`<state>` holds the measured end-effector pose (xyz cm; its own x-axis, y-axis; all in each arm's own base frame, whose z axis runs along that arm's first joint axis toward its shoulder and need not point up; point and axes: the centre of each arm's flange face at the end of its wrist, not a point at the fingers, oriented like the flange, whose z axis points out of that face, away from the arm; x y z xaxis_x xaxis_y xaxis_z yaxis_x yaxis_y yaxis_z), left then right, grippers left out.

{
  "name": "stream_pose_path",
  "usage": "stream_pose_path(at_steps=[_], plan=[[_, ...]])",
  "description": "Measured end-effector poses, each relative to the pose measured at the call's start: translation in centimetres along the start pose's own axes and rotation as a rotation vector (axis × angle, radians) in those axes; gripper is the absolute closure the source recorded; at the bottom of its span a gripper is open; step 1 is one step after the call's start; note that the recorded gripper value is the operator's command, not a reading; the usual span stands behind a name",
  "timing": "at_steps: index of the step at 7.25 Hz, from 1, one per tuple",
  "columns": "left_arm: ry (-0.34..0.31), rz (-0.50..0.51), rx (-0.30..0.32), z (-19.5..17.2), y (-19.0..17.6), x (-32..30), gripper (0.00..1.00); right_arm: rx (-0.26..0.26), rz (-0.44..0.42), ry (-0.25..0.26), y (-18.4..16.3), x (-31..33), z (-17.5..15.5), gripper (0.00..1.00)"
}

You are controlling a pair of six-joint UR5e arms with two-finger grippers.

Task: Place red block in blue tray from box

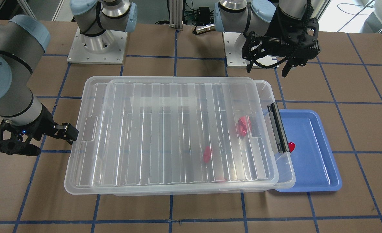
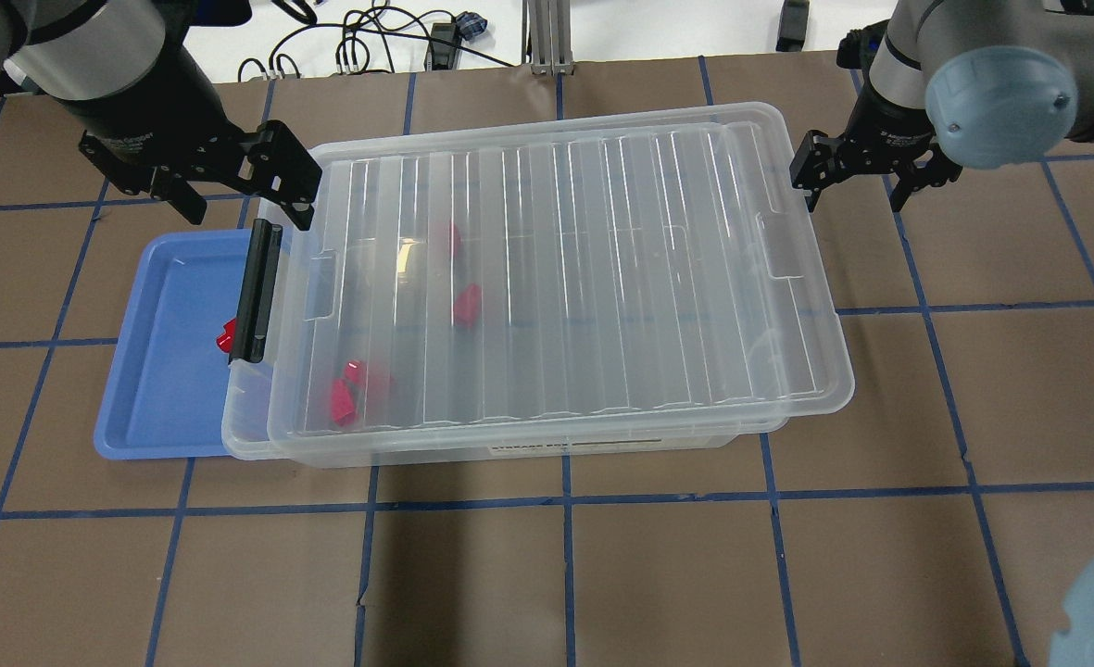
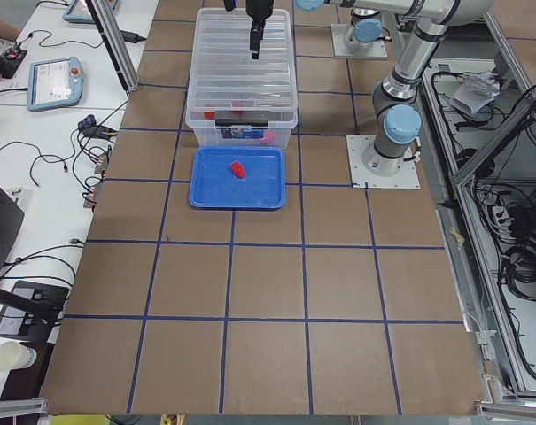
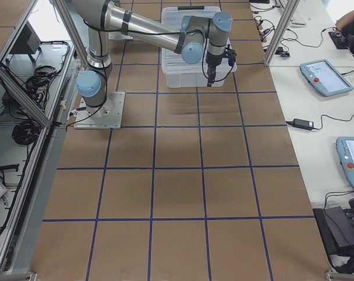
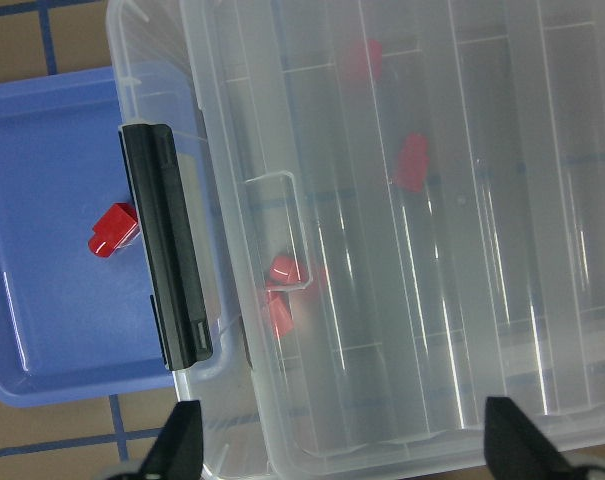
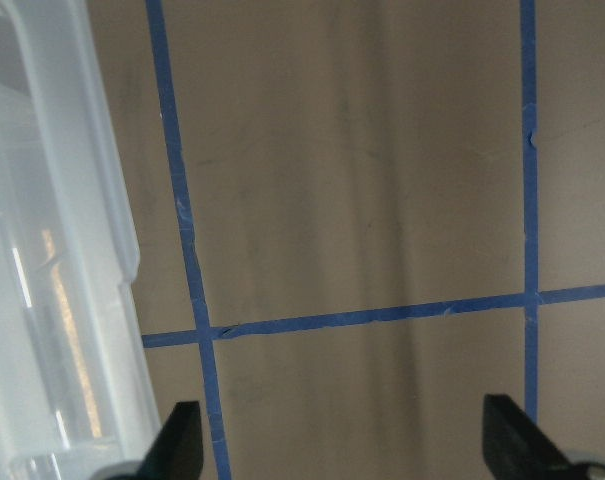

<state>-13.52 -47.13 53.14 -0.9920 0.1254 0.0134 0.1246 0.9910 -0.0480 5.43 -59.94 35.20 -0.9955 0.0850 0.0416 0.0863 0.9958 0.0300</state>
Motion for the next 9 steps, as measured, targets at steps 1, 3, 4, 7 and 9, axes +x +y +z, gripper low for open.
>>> stream_pose_path(at_steps=[1,3,4,7,9], plan=[[0.0,0.0,-0.003,-0.1,0.0,0.0,0.0,-0.001,-0.002,-0.007,0.0,-0.2,0.0,0.0],[-0.005,-0.005,-0.004,-0.1,0.1,-0.3,0.0,-0.004,-0.009,-0.01,0.1,-0.6,0.0,0.0],[-0.013,-0.012,-0.006,-0.1,0.1,-0.6,0.0,-0.005,-0.01,-0.016,0.1,-0.7,0.0,0.0],[-0.017,-0.021,-0.007,0.0,0.1,-1.1,0.0,0.018,-0.009,-0.03,0.0,-0.8,-1.1,0.0],[-0.018,-0.022,-0.006,-0.1,0.0,-1.1,0.0,0.048,-0.008,-0.023,0.2,-0.5,-3.9,0.0]])
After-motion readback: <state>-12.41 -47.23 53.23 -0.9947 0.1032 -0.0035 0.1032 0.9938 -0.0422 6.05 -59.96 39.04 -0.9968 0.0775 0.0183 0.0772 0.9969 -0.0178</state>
